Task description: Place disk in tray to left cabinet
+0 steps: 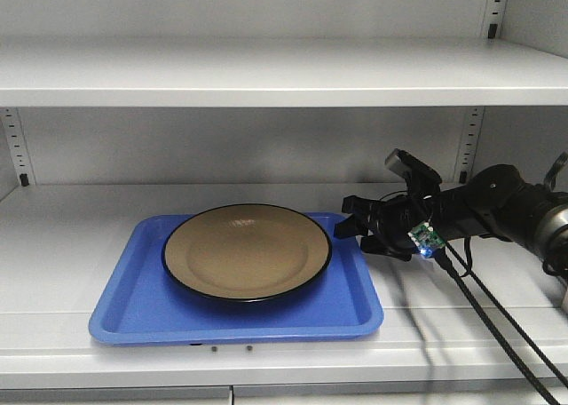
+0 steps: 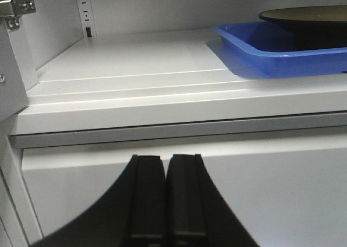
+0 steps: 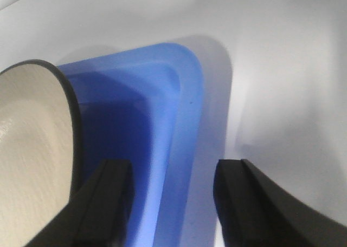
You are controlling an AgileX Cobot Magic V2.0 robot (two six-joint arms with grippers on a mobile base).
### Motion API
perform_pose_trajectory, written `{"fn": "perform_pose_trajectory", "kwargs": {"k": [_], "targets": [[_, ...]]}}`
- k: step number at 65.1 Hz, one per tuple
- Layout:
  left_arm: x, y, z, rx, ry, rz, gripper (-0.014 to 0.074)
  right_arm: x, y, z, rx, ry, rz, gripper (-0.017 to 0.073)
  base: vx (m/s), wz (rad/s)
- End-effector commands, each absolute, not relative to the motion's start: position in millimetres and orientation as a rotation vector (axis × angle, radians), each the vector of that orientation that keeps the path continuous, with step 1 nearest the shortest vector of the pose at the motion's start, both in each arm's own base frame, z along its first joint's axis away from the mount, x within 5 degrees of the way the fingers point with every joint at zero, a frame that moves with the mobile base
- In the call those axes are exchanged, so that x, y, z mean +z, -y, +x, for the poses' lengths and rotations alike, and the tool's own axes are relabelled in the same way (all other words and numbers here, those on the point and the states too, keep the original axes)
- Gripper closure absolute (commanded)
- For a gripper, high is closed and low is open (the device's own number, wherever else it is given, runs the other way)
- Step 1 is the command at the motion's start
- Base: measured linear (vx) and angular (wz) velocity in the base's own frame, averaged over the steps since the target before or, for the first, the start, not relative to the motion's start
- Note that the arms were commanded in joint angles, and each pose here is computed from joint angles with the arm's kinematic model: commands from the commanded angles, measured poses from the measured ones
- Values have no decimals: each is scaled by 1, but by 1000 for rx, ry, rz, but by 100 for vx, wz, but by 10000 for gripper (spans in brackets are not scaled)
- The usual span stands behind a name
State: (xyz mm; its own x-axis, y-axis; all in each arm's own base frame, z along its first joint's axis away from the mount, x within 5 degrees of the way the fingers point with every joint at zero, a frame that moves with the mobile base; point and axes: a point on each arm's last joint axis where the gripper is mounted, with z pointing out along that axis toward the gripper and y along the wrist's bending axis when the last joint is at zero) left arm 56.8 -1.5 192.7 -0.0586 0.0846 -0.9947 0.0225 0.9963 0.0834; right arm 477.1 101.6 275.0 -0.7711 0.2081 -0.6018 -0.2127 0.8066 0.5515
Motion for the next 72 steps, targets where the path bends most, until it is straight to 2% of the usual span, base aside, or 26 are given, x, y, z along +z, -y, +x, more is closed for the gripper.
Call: {"fn": "perform_pose_trajectory", "kwargs": {"k": [1, 16, 27, 32, 44, 58, 67, 72], "targets": [[192, 1, 59, 48, -1593, 69, 600, 322, -99, 469, 821, -2174, -9, 139, 0, 0], [192, 1, 59, 48, -1593, 69, 600, 338, -91, 460, 819, -2163, -23, 148, 0, 0], [192, 1, 59, 48, -1593, 69, 600, 343, -85, 436, 763, -2174, -14, 204, 0, 0], [192, 1, 59, 48, -1593, 69, 600, 345, -81, 409, 733, -2186, 3, 246, 0, 0], [192, 1, 59, 48, -1593, 69, 600, 355, -60, 328, 525, -2123, -9, 390, 0, 0], [192, 1, 59, 48, -1593, 69, 600, 334, -37, 236, 294, -2065, -50, 574, 0, 0], [192, 1, 59, 48, -1593, 69, 600, 321, -22, 179, 185, -1885, -28, 569, 0, 0], [192, 1, 59, 48, -1593, 69, 600, 317, -16, 148, 100, -1745, -80, 569, 0, 0]]}}
